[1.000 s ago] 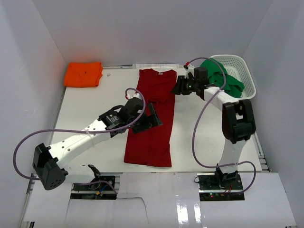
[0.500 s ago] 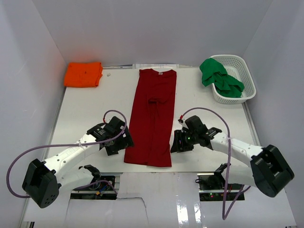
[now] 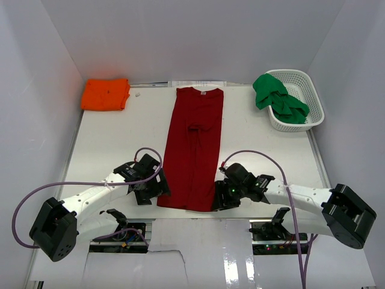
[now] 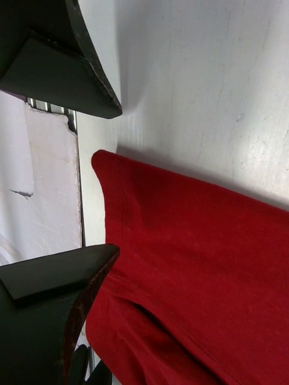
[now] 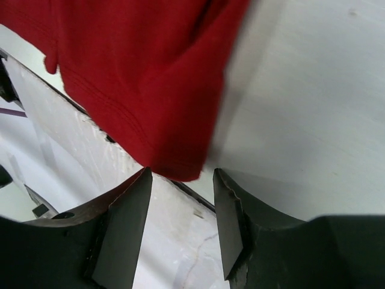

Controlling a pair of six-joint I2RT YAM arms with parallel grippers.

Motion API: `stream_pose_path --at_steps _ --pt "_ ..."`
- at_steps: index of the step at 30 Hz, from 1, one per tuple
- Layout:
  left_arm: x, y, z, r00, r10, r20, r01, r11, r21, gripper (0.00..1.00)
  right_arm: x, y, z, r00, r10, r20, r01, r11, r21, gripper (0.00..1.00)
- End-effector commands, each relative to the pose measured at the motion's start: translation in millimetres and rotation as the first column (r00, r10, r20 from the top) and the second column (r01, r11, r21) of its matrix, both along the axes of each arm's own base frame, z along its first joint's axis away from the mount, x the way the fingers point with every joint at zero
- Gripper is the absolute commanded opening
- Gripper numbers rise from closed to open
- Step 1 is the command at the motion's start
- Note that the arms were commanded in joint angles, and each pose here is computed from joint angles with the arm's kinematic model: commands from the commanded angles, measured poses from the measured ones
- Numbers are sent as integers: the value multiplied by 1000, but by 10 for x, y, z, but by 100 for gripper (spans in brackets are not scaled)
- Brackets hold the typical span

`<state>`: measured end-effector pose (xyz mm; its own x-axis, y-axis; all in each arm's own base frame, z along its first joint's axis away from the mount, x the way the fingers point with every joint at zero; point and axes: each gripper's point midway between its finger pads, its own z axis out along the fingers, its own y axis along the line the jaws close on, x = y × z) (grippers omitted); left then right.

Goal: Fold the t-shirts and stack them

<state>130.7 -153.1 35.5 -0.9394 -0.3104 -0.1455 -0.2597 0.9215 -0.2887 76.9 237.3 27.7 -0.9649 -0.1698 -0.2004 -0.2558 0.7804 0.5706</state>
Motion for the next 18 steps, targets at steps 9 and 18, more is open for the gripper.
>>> stream_pose_path --at_steps 9,18 --pt "7 -110 23 1000 0 19 1 997 -72 71 87 130 -75 999 -39 32 39 999 -16 19" --pt "-72 -158 41 1000 -16 -2 16 994 -111 0 -24 125 75 999 -39 13 39 999 10 8"
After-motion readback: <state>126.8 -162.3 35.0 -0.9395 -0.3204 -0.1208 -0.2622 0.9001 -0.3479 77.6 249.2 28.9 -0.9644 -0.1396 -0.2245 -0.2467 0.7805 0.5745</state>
